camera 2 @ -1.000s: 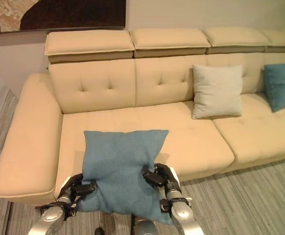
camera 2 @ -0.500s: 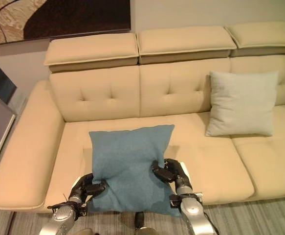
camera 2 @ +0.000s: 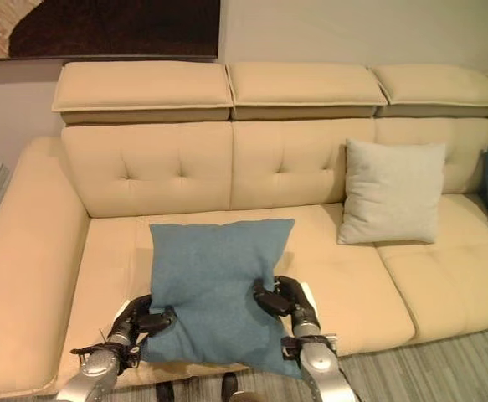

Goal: Pick up all the scattered cushions and arrange them neatly on the sofa.

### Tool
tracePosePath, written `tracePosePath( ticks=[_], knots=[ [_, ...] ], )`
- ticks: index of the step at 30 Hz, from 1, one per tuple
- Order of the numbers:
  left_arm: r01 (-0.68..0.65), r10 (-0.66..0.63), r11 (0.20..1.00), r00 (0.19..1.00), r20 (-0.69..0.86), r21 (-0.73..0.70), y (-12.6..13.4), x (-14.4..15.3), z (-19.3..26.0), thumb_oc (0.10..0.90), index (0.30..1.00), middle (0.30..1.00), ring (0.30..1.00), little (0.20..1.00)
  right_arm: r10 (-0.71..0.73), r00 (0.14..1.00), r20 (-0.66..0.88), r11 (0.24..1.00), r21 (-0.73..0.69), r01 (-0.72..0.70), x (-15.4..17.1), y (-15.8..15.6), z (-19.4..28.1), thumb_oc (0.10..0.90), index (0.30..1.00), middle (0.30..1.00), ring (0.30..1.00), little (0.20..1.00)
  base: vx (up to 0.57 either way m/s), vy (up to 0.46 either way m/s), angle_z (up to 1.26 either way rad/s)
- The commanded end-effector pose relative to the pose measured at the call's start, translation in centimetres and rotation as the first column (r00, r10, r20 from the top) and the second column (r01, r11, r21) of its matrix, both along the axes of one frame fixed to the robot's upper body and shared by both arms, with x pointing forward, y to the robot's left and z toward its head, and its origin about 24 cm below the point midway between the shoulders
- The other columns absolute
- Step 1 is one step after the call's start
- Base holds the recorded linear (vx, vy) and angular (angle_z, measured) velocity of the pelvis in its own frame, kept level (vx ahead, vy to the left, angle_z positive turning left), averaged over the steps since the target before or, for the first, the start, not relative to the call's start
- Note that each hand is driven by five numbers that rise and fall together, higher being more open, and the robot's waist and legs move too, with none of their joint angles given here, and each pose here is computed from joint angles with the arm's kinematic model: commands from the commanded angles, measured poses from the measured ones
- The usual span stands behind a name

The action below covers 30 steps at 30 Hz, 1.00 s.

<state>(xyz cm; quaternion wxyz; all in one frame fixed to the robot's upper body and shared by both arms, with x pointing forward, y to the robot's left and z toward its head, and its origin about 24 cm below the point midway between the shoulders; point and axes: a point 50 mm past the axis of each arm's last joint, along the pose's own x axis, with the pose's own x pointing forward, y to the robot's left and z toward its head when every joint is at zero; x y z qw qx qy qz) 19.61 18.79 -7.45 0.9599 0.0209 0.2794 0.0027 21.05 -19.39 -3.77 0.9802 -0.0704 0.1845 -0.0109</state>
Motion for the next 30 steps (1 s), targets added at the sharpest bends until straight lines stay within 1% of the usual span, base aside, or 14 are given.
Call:
tracePosePath(
  ticks=[1,3,8,14,16,20,23,24,26,27,30],
  knots=[
    [0.071,-0.053,0.996,0.958,0.28,-0.053,-1.8,2.7,4.5,0.4,0.3,0.3,0.3,0.3,0.05,0.934,0.354,0.996,0.056,-0.074,3.7,1.8,6.5,0.4,0.3,0.3,0.3,0.3,-0.01,0.078,-0.25],
    [0.052,-0.037,0.998,0.958,0.283,-0.044,-1.3,2.8,4.5,0.4,0.3,0.3,0.3,0.3,0.038,0.932,0.359,0.994,0.078,-0.071,3.6,2.0,6.5,0.4,0.3,0.3,0.3,0.3,0.02,0.059,0.07],
    [0.056,-0.039,0.997,0.951,0.308,-0.045,-1.5,3.3,4.9,0.4,0.3,0.3,0.3,0.3,0.029,0.933,0.358,0.997,0.06,-0.054,3.3,1.5,6.4,0.4,0.3,0.3,0.3,0.3,0.09,-0.027,0.08],
    [0.058,-0.04,0.998,0.931,0.362,-0.038,-1.9,4.0,6.0,0.4,0.3,0.3,0.3,0.3,0.016,0.94,0.34,1.0,-0.008,-0.015,3.4,0.1,6.2,0.4,0.3,0.3,0.3,0.3,0.17,-0.163,0.38],
    [0.058,-0.037,0.997,0.918,0.394,-0.042,-2.1,4.6,6.8,0.4,0.3,0.3,0.3,0.3,0.013,0.936,0.353,0.999,-0.033,-0.001,3.6,-0.2,6.6,0.4,0.3,0.3,0.3,0.3,0.06,-0.076,0.11],
    [0.074,-0.048,0.997,0.86,0.509,-0.031,-3.2,6.7,9.6,0.4,0.3,0.3,0.3,0.3,0.003,0.889,0.459,0.996,-0.083,0.039,5.1,-0.2,9.0,0.4,0.3,0.3,0.3,0.3,-0.01,-0.069,0.02],
    [0.091,-0.06,0.996,0.801,0.595,-0.021,-4.3,8.7,12.1,0.4,0.3,0.3,0.3,0.3,0.022,0.83,0.557,0.989,-0.136,0.064,7.2,0.4,11.6,0.4,0.3,0.3,0.3,0.3,-0.19,-0.029,-0.03],
    [0.107,-0.082,0.994,0.705,0.705,0.009,-6.1,11.5,16.1,0.4,0.3,0.3,0.3,0.3,0.023,0.729,0.684,0.983,-0.147,0.107,10.1,1.7,15.9,0.4,0.3,0.3,0.3,0.3,-0.29,-0.023,0.0],
    [0.106,-0.081,0.994,0.702,0.707,0.009,-6.1,11.6,16.2,0.4,0.3,0.3,0.3,0.3,0.023,0.727,0.687,0.983,-0.147,0.108,10.2,1.7,16.0,0.4,0.3,0.3,0.3,0.3,-0.2,-0.016,0.03],
    [0.092,-0.1,0.994,0.615,0.782,0.055,-6.7,13.8,19.7,0.4,0.3,0.3,0.3,0.3,0.03,0.652,0.758,0.97,-0.18,0.165,12.4,2.2,19.4,0.4,0.3,0.3,0.3,0.3,-0.22,-0.025,0.08],
    [0.054,-0.106,0.994,0.501,0.859,0.091,-7.2,16.0,24.6,0.4,0.3,0.3,0.3,0.3,0.037,0.548,0.836,0.938,-0.218,0.27,14.8,1.8,24.7,0.4,0.3,0.3,0.3,0.3,-0.15,-0.037,0.13]
  ],
)
